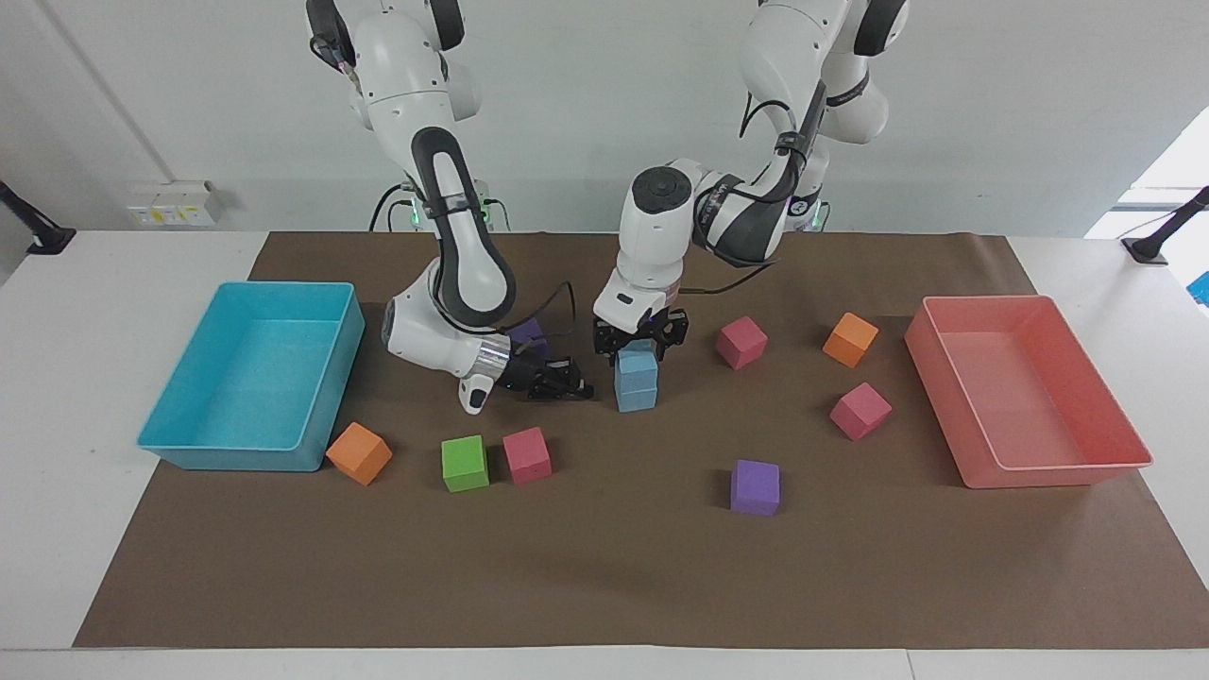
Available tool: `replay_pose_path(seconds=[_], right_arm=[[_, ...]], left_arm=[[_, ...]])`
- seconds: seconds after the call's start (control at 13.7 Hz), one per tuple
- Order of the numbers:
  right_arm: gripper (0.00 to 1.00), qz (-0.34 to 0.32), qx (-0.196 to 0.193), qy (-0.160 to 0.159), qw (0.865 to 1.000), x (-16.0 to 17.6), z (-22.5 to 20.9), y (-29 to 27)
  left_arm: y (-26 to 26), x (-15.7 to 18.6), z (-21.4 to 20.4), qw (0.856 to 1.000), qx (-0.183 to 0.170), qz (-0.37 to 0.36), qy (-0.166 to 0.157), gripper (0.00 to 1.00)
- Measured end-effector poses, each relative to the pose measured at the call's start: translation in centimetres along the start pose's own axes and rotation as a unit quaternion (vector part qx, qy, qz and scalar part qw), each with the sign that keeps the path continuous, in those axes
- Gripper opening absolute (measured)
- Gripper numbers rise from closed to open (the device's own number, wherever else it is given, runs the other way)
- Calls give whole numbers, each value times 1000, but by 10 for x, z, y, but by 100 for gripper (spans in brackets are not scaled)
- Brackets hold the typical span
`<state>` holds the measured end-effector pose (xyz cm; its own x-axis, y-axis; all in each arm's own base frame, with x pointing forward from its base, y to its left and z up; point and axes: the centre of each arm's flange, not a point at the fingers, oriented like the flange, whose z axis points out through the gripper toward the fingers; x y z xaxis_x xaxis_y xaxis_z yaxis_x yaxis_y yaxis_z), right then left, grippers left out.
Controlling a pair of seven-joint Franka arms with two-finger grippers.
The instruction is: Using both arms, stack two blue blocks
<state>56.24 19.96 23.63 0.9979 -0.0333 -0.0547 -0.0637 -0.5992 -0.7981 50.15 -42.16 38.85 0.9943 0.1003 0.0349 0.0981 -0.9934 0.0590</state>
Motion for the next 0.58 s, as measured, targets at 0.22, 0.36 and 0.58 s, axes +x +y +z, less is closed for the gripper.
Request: replay_pose_path(seconds=[0.22, 0.36, 0.58], right_arm=[[1, -1, -1, 1, 1000, 0, 0, 0], [1, -11, -2, 3, 1000, 1, -1, 1], [1, -25, -3, 6, 1000, 4, -4, -1]], left_arm=[[0, 1, -9, 1000, -5, -1, 5, 100], [-2, 2, -22, 1000, -8, -2, 11, 100], [-15, -1, -46, 1000, 2, -3, 7, 100]])
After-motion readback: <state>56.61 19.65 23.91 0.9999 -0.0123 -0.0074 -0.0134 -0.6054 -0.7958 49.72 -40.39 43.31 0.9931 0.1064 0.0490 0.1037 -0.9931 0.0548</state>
